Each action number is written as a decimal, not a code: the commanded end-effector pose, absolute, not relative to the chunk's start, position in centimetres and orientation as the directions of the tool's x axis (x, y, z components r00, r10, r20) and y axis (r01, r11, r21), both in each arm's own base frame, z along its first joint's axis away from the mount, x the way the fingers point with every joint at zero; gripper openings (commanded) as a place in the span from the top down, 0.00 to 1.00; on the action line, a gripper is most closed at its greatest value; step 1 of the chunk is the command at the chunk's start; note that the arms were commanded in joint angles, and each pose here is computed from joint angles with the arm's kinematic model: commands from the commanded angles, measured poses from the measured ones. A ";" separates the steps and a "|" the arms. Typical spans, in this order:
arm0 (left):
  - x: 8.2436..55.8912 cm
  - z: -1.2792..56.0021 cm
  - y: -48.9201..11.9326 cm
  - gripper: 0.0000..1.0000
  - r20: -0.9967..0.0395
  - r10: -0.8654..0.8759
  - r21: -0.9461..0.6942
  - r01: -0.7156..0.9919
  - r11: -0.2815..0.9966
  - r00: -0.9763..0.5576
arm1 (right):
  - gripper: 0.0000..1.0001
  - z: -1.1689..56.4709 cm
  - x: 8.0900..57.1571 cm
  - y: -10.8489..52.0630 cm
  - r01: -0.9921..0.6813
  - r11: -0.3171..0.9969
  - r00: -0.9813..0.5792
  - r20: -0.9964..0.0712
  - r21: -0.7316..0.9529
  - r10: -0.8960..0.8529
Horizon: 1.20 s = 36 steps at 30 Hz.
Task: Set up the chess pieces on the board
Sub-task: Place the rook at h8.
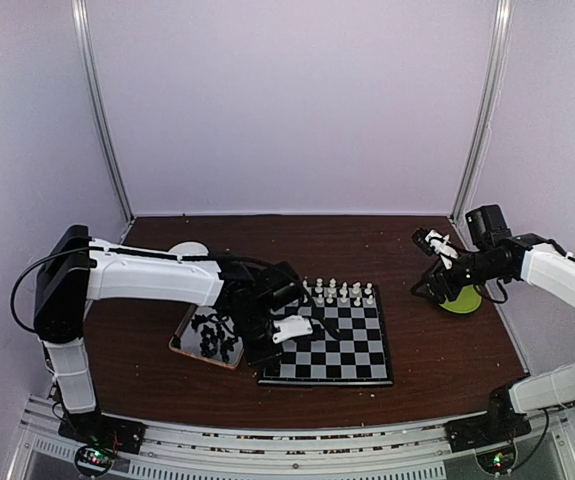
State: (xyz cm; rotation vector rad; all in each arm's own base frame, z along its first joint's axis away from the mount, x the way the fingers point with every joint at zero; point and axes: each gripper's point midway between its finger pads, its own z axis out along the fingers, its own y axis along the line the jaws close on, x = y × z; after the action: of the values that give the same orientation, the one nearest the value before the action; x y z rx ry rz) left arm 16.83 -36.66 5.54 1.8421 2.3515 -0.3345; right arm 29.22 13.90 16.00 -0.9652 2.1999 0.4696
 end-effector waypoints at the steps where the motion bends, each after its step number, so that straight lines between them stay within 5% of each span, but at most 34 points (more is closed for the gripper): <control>1: 17.0 5.0 -36.8 0.96 -0.232 0.946 -0.073 0.974 0.215 -0.226 | 0.45 16.5 29.5 14.0 -0.752 0.659 -0.485 -0.707 0.035 -0.515; 9: 17.2 4.4 -36.4 0.95 -0.211 0.950 -0.061 0.973 0.224 -0.232 | 0.45 16.4 29.5 14.0 -0.752 0.658 -0.488 -0.703 0.036 -0.518; 24: 17.3 4.7 -36.4 0.79 -0.215 0.949 -0.050 0.973 0.223 -0.229 | 0.45 16.2 29.4 14.1 -0.756 0.654 -0.487 -0.698 0.035 -0.525; 36: 19.3 13.0 -37.3 0.66 -0.407 0.890 0.039 0.970 0.240 -0.204 | 0.45 16.1 29.4 14.2 -0.758 0.651 -0.486 -0.695 0.034 -0.530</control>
State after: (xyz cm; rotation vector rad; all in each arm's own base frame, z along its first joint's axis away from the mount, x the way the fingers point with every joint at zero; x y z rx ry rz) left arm 17.72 -36.67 7.56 1.8106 2.2915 -0.2986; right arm 29.02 14.02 15.36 -0.9807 2.2226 0.4684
